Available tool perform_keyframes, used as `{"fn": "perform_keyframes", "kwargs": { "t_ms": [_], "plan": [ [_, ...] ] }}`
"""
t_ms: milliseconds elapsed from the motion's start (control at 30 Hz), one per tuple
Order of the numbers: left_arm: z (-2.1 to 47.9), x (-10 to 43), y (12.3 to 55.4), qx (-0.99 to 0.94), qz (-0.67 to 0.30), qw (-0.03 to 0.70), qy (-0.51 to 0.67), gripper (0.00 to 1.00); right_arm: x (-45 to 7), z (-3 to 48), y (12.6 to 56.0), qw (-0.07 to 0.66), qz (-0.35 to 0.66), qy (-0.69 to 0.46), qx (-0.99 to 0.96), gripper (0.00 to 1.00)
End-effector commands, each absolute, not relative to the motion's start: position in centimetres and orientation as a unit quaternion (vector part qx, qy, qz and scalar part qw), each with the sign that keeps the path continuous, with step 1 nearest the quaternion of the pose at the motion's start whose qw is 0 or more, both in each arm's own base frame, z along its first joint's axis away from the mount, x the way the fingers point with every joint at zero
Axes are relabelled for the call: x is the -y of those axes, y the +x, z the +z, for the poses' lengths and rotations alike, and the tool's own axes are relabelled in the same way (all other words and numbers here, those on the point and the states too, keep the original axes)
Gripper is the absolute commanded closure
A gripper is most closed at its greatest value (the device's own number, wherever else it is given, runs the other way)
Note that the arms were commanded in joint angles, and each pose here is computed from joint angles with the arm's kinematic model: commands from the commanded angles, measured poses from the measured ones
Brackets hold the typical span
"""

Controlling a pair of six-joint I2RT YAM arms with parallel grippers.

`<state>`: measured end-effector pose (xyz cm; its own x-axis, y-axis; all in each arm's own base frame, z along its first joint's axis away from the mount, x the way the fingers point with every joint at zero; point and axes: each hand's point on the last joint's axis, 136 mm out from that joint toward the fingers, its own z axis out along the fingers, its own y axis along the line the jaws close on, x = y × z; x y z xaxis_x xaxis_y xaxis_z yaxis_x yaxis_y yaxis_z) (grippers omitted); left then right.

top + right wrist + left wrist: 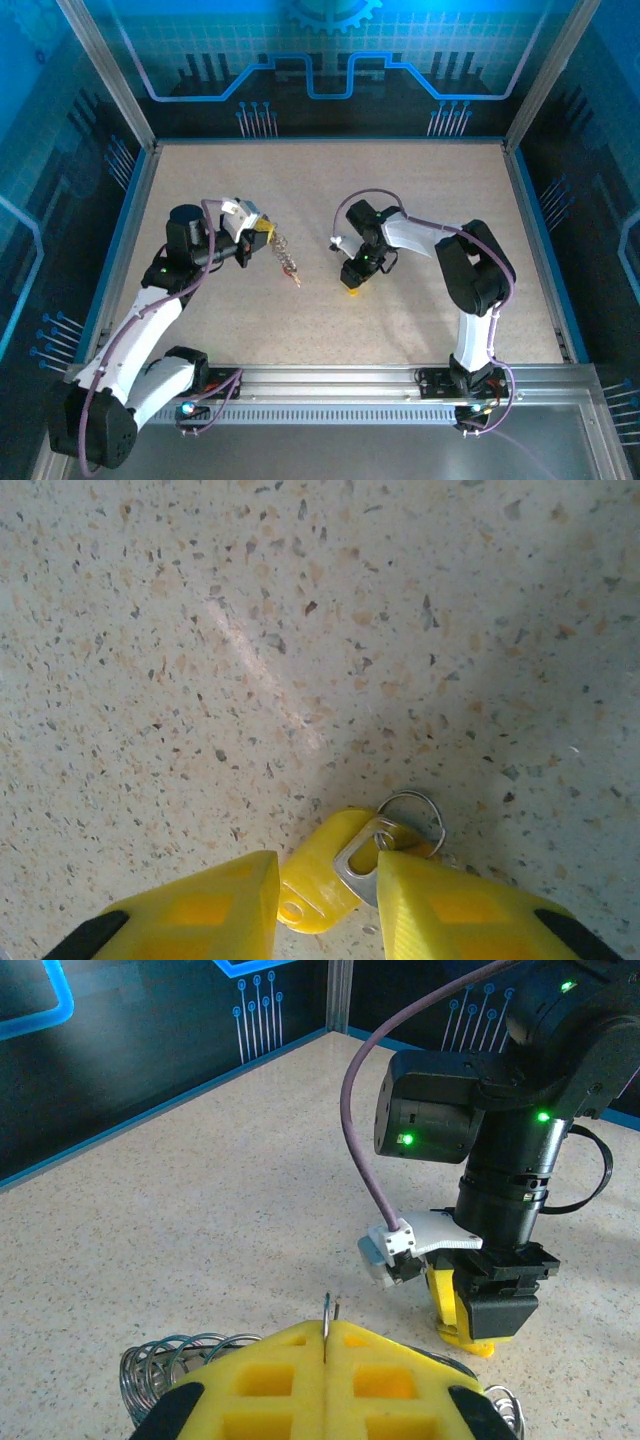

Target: Put the keys on the keyring

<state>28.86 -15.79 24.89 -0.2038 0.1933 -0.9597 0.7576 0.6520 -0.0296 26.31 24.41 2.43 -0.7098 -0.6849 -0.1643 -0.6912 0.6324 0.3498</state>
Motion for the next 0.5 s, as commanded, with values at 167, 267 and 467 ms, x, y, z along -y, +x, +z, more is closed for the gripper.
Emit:
{"fn": "perform_keyframes", "kwargs": {
  "t_ms": [167, 267, 467],
  "plan": [
    [27.6, 15.9, 28.7, -0.705, -0.251, 0.570, 0.338, 1.00, -24.1, 5.9, 28.1, 0.055, 0.217, -0.324, -0.919, 0.64],
    [27.6, 15.9, 28.7, -0.705, -0.251, 0.570, 0.339, 1.00, -24.0, 6.4, 28.3, 0.062, 0.224, -0.307, -0.923, 0.63],
    [27.5, 16.0, 28.8, -0.706, -0.254, 0.568, 0.338, 1.00, -24.1, 4.9, 28.2, 0.042, 0.225, -0.296, -0.927, 0.64]
  ]
}}
